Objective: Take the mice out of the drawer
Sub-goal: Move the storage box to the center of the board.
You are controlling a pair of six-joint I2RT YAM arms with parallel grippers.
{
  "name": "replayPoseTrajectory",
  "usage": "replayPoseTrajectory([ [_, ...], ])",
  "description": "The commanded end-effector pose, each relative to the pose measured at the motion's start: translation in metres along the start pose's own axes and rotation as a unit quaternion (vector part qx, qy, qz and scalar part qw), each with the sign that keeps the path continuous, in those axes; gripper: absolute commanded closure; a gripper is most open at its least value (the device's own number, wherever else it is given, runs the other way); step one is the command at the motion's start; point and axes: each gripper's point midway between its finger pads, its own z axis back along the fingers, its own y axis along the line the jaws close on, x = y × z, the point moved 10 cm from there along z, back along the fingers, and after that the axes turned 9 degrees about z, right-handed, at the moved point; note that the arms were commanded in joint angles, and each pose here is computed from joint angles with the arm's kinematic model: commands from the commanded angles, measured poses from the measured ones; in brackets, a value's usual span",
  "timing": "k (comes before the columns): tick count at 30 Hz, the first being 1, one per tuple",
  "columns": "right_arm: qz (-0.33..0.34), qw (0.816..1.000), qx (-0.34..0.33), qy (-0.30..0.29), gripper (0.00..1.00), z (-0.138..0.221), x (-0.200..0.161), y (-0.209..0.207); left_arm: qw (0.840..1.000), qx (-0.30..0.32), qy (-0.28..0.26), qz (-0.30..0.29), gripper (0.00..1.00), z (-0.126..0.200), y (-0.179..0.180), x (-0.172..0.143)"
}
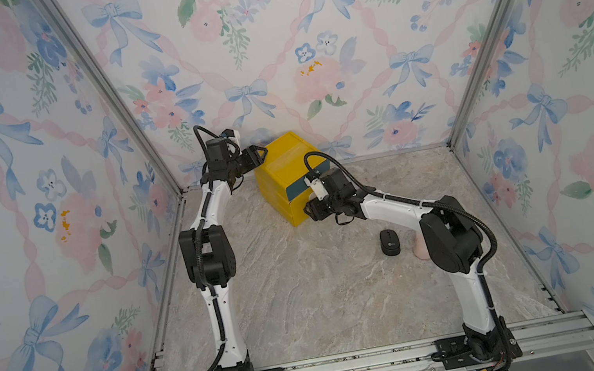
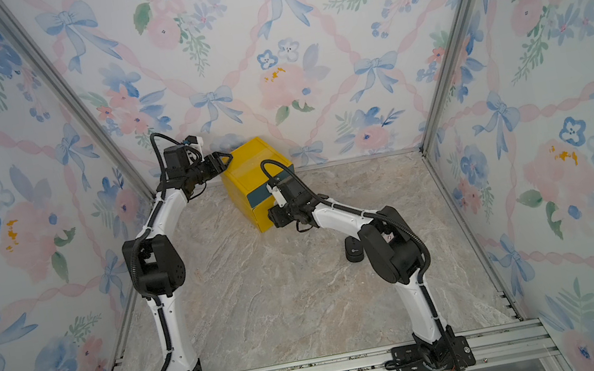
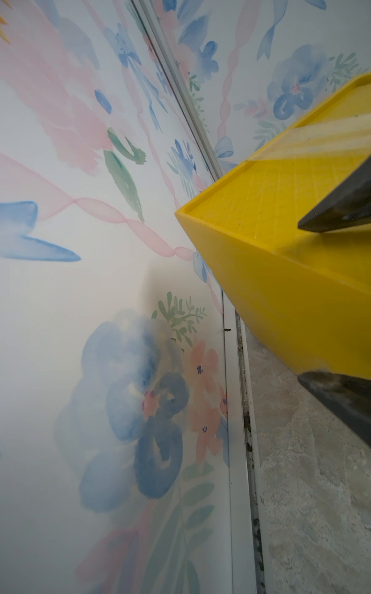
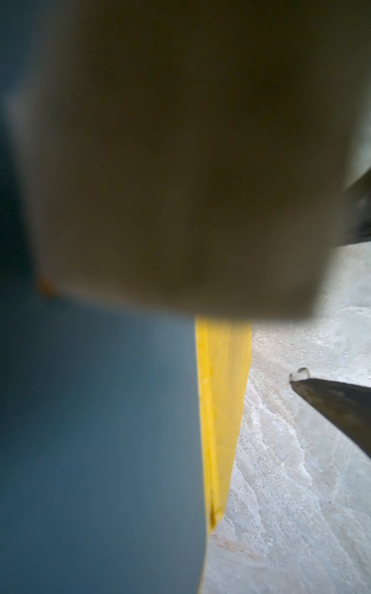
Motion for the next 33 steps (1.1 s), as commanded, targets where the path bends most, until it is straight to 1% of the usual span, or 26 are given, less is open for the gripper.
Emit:
replayPoseTrajectory([
  [1,0.013,0.999,-0.006,-0.033,0.34,0.031,0.007,0.001,0.996,-0.012,0.085,-0.014,0.31,-0.004,-0.044,-0.044],
  [5,0.01,0.999,0.003,-0.043,0.32,0.049,0.0,0.012,0.995,0.002,0.096,-0.024,0.32,-0.003,-0.065,-0.067],
  [8,0.013,0.999,0.002,-0.044,0.32,0.057,-0.002,0.02,0.994,0.016,0.104,-0.021,0.32,0.004,-0.072,-0.079],
  [13,0.012,0.998,0.027,-0.056,0.3,0.07,-0.006,0.024,0.994,0.058,0.09,-0.032,0.32,0.018,-0.079,-0.09],
  [16,-0.013,0.995,0.031,-0.092,0.28,0.096,-0.002,0.022,0.994,0.067,0.083,-0.03,0.32,0.021,-0.078,-0.089],
  [18,-0.05,0.993,0.021,-0.103,0.26,0.111,0.004,0.011,0.994,0.057,0.087,-0.028,0.32,0.019,-0.08,-0.088],
  [20,-0.096,0.988,0.045,-0.113,0.26,0.115,0.006,-0.004,0.995,0.044,0.09,-0.027,0.32,0.016,-0.083,-0.087],
  [21,-0.111,0.986,0.047,-0.113,0.28,0.114,0.008,-0.01,0.995,0.042,0.089,-0.028,0.32,0.015,-0.083,-0.085],
  [24,-0.103,0.989,0.036,-0.104,0.29,0.113,0.012,-0.016,0.995,0.044,0.085,-0.026,0.33,0.014,-0.083,-0.083],
  [27,-0.1,0.99,0.044,-0.091,0.29,0.11,0.015,-0.012,0.995,0.044,0.091,-0.021,0.33,0.014,-0.083,-0.087],
  [30,-0.083,0.992,0.049,-0.087,0.29,0.108,0.019,-0.003,0.994,0.035,0.099,-0.018,0.34,0.015,-0.084,-0.089],
  [33,-0.074,0.99,0.066,-0.096,0.29,0.111,0.028,0.008,0.994,0.031,0.103,-0.021,0.34,0.02,-0.089,-0.093],
])
